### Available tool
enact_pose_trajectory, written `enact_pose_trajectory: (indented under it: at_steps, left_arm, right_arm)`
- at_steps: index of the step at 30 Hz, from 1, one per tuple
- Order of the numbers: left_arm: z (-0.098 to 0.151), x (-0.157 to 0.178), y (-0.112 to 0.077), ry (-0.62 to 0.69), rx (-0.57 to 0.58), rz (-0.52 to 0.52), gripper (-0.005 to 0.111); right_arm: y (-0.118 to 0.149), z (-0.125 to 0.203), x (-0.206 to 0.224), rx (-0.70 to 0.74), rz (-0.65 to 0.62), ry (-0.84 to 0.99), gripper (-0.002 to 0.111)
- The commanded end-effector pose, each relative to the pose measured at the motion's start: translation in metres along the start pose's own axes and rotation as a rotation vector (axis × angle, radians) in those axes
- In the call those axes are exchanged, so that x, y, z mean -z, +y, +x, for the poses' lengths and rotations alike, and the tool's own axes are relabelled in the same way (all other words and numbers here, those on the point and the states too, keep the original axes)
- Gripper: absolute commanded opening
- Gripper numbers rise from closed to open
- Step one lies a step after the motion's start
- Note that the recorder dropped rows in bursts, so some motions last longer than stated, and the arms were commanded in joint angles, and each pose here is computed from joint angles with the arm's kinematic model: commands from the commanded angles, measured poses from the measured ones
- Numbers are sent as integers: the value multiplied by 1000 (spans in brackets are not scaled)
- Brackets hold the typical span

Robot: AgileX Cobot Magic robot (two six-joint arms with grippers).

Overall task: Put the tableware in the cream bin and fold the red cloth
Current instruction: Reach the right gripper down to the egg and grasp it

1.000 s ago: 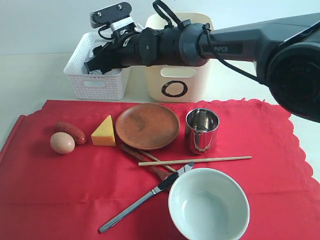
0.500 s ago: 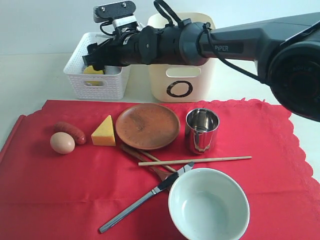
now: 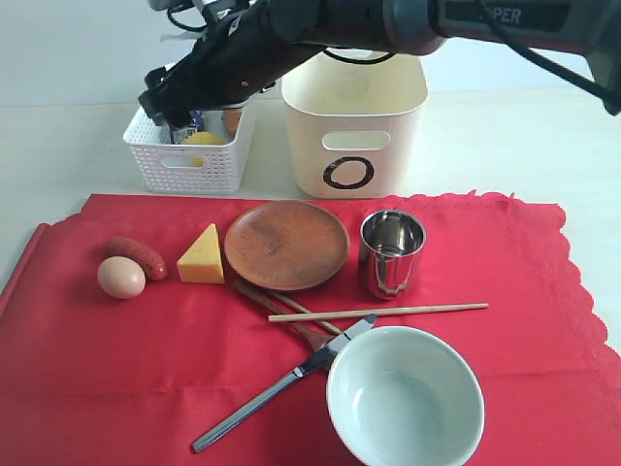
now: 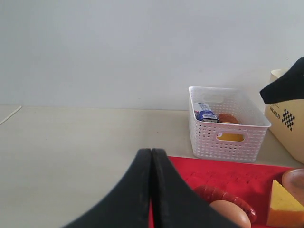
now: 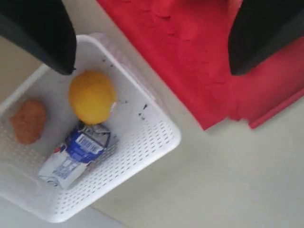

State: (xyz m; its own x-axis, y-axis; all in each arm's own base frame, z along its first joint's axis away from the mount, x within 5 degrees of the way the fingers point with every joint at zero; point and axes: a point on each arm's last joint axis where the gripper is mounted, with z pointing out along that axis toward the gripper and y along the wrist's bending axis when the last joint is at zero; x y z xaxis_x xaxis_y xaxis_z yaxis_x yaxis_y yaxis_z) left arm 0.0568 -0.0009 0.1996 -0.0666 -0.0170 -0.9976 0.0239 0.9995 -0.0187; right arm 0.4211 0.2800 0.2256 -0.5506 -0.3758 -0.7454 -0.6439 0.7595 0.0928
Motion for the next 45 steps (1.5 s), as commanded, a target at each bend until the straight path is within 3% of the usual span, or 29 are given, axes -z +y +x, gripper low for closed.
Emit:
enact_pose_trajectory:
  at_steps: [1, 5, 16, 24, 34, 37, 41, 45]
  left_arm:
    - [-1, 0, 0, -10, 2, -1, 1]
    - [-1, 0, 0, -10, 2, -1, 1]
    - [-1, 0, 0, -10, 2, -1, 1]
    - [-1, 0, 0, -10, 4, -1, 1]
    - [-1, 0, 0, -10, 2, -1, 1]
    - [-1, 0, 0, -10, 2, -1, 1]
    - [-1, 0, 0, -10, 4, -1, 1]
    - [-1, 0, 0, -10, 4, -1, 1]
  right_arm:
    - [30, 4, 1, 137, -82, 74, 81]
    - [70, 11, -2, 260, -162, 122, 81]
    - [114, 38, -28, 429, -248, 187, 81]
    - [127, 63, -51, 546, -288, 239, 81]
    - [125, 89, -75, 566, -319, 304, 80]
    - [126, 89, -75, 571, -324, 303, 74]
    - [128, 89, -75, 552, -345, 289, 56]
    - [130, 85, -76, 493, -349, 251, 49]
